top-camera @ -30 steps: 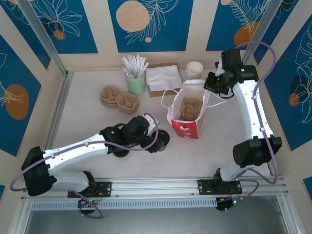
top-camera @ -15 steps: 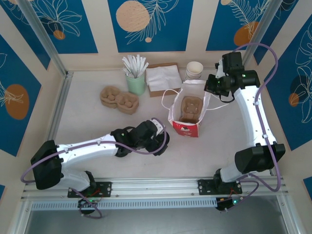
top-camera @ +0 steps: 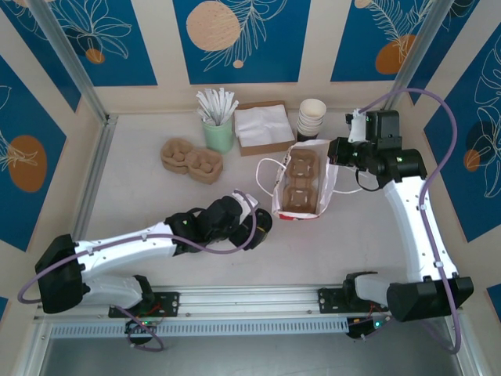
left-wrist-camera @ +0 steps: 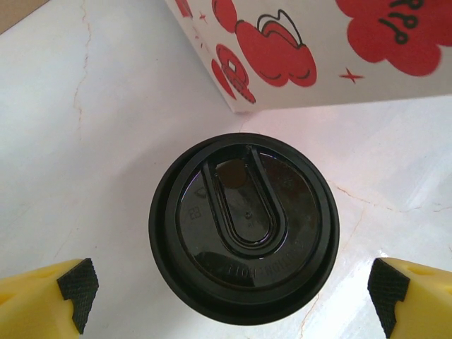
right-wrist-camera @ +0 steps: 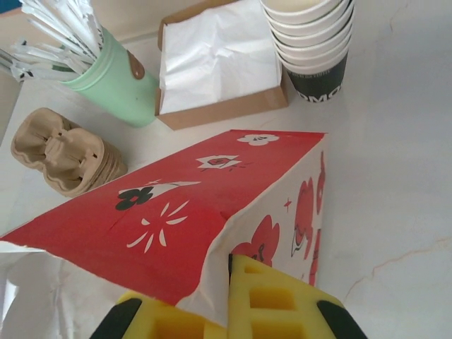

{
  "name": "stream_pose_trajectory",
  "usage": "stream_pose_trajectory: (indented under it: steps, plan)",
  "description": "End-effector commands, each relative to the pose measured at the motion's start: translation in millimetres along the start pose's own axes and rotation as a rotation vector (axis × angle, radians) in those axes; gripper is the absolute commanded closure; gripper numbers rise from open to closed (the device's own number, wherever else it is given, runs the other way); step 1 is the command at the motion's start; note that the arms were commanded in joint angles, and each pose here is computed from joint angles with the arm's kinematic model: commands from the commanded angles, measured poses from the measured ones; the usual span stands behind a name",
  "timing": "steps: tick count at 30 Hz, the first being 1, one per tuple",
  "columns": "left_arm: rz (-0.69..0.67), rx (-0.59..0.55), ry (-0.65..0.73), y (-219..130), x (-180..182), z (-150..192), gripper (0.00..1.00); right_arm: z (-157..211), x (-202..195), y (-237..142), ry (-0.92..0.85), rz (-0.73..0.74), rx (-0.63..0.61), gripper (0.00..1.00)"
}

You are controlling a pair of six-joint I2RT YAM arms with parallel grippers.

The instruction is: Pack the takeout coffee

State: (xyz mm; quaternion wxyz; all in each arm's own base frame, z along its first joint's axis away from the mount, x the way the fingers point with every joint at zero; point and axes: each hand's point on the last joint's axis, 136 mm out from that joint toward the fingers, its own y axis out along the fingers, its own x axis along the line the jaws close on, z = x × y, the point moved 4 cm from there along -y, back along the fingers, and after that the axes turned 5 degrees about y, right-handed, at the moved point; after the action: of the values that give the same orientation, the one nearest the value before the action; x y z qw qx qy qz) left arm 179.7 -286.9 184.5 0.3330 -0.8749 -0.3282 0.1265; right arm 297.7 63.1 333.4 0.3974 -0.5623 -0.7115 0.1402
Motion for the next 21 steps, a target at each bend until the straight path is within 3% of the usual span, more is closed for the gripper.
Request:
stream_pose_trajectory:
  steps: [1, 11, 21]
  plan:
    - [0.005, -0.036, 0.005, -6, -3, -4, 0.01, -1, 5, -1, -0.032, -0.031, -0.03, 1.0]
    - [-0.01, -0.017, -0.005, -4, -3, -11, 0.01, 1, -14, 10, 0.215, 0.054, 0.134, 1.0]
    - [-0.043, 0.038, -0.039, 11, -4, -19, 0.01, -7, -30, 24, 0.259, 0.071, 0.188, 1.0]
